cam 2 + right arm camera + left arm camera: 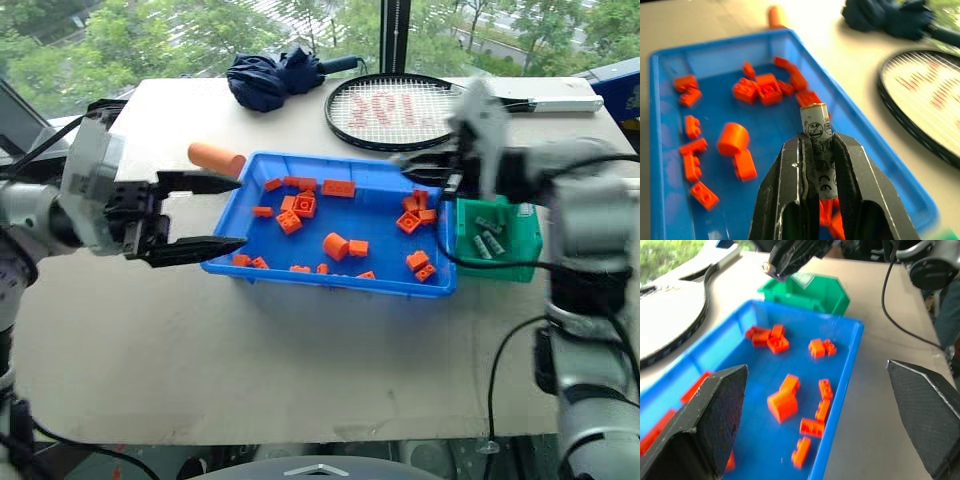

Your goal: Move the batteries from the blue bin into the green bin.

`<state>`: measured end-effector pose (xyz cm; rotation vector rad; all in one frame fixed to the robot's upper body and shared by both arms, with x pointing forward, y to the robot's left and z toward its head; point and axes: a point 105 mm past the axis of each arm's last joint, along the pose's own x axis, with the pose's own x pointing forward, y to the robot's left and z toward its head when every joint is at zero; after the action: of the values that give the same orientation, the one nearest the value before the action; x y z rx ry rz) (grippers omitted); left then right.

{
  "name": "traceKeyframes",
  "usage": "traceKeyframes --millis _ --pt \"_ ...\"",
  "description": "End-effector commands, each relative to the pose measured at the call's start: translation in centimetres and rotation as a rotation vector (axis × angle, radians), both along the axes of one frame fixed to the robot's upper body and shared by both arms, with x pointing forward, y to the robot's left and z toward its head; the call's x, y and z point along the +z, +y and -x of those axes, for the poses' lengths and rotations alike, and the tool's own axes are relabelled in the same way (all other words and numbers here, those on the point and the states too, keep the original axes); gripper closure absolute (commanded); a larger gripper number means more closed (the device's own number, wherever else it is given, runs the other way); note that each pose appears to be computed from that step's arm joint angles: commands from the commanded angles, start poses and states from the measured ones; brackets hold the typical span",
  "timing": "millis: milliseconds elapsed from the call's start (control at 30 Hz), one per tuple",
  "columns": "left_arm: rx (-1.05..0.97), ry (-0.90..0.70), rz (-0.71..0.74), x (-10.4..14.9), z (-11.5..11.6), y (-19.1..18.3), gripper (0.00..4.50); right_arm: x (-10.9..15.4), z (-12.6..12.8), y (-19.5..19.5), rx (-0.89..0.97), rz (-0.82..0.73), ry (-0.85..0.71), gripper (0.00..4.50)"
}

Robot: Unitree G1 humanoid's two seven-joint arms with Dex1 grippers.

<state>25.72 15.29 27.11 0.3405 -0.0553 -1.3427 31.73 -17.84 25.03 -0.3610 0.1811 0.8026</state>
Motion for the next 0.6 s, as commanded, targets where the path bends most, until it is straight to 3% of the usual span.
traceKeyframes --millis 33,200,367,400,500,533,600 --pt "-0.037 -0.028 0.017 0.9 -0.4 -1.0 0.00 0.2 1.4 -3.1 -0.167 -0.008 -0.013 4.16" --pt "-0.093 -0.051 0.019 1.4 -1.0 -2.3 0.00 -2.5 1.6 -6.6 -0.357 0.008 0.031 4.16" --pt "-0.105 -0.062 0.005 1.6 -1.3 -2.5 0.00 -2.8 0.6 -7.2 -0.413 -0.026 -0.009 4.16" --pt "-0.106 -0.062 0.004 1.6 -1.3 -2.5 0.00 -2.8 0.5 -7.2 -0.413 -0.026 -0.015 3.46" --pt "-0.080 -0.067 -0.005 1.6 -1.5 -2.3 0.00 -2.5 0.5 -7.2 -0.401 -0.058 -0.025 2.60" --pt "-0.065 -0.065 -0.011 1.4 -1.5 -2.2 0.00 -2.4 0.5 -7.3 -0.405 -0.067 -0.029 1.91" --pt "-0.046 -0.056 -0.029 0.6 -1.3 -2.1 0.00 -2.3 0.7 -7.5 -0.412 -0.084 -0.043 1.01"
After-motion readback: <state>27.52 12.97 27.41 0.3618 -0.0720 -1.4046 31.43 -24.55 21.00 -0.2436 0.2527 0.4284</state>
